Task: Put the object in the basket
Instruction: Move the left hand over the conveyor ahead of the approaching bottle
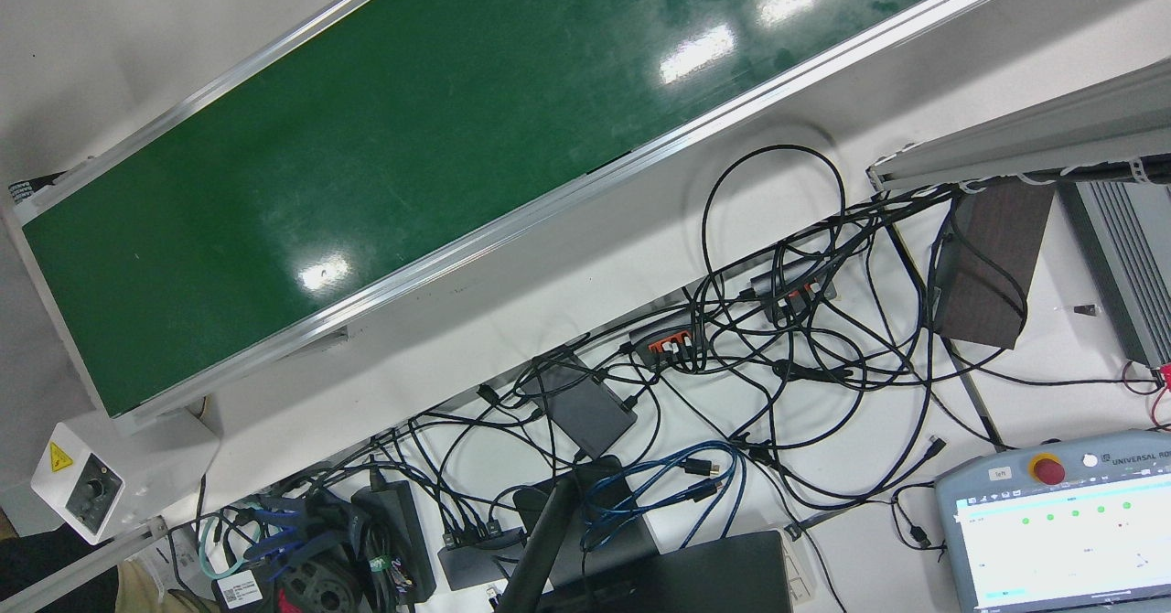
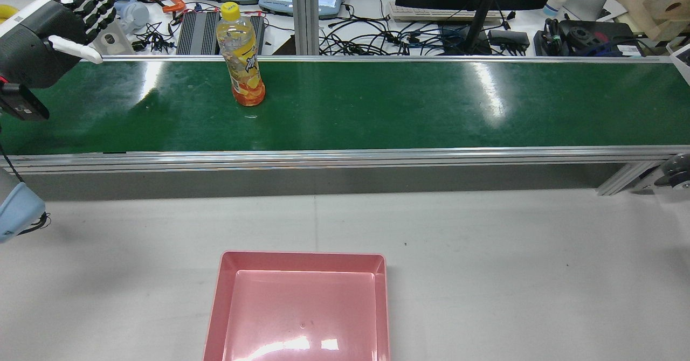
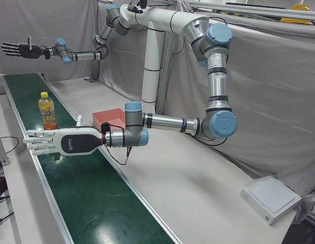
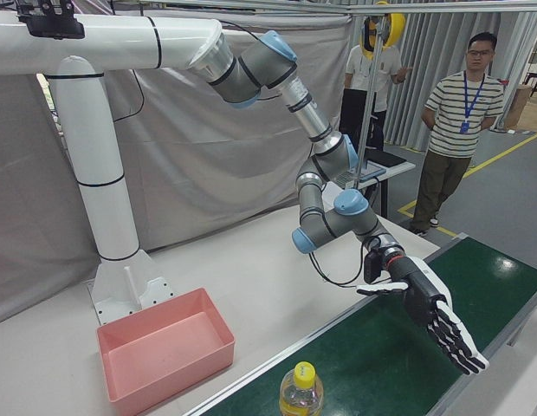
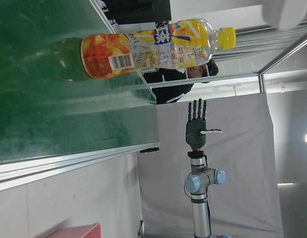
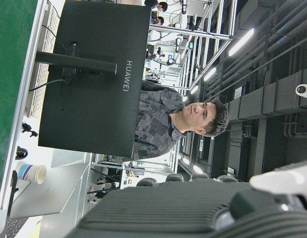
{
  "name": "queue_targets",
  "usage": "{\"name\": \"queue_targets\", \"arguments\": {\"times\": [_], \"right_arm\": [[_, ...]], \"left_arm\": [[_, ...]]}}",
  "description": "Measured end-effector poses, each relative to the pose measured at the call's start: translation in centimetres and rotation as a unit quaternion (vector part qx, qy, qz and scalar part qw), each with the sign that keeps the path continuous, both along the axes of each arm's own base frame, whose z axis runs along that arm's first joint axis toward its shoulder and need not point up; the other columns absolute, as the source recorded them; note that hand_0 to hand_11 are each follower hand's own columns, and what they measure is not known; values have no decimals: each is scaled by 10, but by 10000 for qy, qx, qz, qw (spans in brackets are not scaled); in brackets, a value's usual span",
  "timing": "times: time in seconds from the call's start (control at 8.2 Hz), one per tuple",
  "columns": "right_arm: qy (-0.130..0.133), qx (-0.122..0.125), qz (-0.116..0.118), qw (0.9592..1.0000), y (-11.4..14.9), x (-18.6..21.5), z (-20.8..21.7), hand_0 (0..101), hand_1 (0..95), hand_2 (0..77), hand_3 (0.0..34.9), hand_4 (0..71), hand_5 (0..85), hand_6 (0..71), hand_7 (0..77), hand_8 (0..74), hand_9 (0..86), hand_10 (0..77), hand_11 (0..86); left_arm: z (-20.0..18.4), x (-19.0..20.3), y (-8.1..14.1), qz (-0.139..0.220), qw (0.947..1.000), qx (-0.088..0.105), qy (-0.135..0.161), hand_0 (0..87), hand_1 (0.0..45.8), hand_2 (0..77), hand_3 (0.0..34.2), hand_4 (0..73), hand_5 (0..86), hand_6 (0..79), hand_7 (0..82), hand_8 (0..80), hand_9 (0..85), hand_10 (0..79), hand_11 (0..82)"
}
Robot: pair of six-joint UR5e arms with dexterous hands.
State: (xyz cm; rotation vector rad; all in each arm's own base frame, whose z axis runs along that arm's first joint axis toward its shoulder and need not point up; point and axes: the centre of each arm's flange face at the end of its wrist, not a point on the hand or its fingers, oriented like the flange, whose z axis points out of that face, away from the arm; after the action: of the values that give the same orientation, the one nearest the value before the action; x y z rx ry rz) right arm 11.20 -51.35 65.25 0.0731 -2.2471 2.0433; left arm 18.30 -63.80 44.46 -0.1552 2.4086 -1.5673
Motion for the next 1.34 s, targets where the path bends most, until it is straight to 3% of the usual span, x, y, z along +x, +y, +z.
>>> {"name": "queue_targets", "arguments": {"times": [0.24,0.73,1.22,1.34], "right_arm": [[2,0,0,10000,0,0,0,2,0,5,0,0,0,0,5,0,0,0,0],[0,2,0,10000,0,0,0,3,0,5,0,0,0,0,5,0,0,0,0],[0,0,0,10000,0,0,0,3,0,5,0,0,0,0,5,0,0,0,0],[0,0,0,10000,0,0,0,2,0,5,0,0,0,0,5,0,0,0,0]], "left_arm": [[5,2,-2,14,10000,-13,-22,625,114,0,0,11,147,0,5,5,5,0,5],[14,3,4,91,9993,-277,-240,676,125,0,2,5,185,0,5,0,5,0,5],[-7,12,-2,304,9993,-67,-186,696,136,0,1,5,185,0,5,5,5,0,5],[-14,14,-4,363,9992,-1,-173,673,109,0,1,5,191,0,5,5,5,0,5]]}}
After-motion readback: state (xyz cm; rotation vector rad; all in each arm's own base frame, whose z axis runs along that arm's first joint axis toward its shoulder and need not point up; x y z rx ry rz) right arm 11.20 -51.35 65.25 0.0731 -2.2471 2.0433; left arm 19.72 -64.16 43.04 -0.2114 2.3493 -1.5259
